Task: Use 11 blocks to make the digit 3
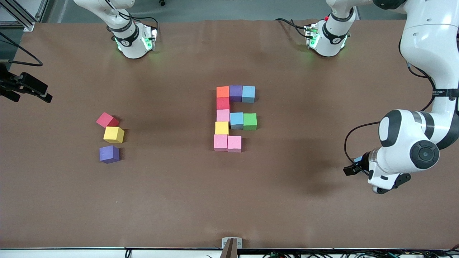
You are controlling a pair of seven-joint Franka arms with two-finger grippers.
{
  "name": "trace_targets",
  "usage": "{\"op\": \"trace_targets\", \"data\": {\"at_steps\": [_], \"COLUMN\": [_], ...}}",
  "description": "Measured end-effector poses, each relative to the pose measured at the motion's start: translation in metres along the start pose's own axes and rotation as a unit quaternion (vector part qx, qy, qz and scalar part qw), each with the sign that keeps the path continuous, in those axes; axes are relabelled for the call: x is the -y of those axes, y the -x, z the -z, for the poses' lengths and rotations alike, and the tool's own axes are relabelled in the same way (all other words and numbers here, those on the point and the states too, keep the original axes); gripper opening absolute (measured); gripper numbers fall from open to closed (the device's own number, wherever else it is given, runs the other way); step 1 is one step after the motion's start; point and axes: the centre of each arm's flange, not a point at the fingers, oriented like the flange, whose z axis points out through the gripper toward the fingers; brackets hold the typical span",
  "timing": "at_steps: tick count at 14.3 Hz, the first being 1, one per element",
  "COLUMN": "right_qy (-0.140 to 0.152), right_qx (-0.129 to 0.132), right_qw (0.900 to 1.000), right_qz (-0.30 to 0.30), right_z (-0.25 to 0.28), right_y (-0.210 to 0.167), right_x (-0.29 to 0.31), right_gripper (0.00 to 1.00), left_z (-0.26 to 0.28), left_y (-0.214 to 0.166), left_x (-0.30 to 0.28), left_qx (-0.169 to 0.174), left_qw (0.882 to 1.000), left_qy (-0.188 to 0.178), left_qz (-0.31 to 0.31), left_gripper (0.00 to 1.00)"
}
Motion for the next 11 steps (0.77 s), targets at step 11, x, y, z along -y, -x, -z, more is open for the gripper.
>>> {"op": "trace_targets", "data": {"at_steps": [11], "right_qy": [0.001], "right_qx": [0.000], "right_qw": [1.000], "right_qz": [0.000], "right_z": [0.000], "right_y": [0.000], "right_x": [0.000], "right_gripper": [1.00], "left_z": [-0.055], "left_y": [-0.038], "left_x": [0.100], "left_qx": [-0.004], "left_qw": [0.986], "left_qy": [0.000], "left_qz": [-0.166], "left_gripper": [1.00]}}
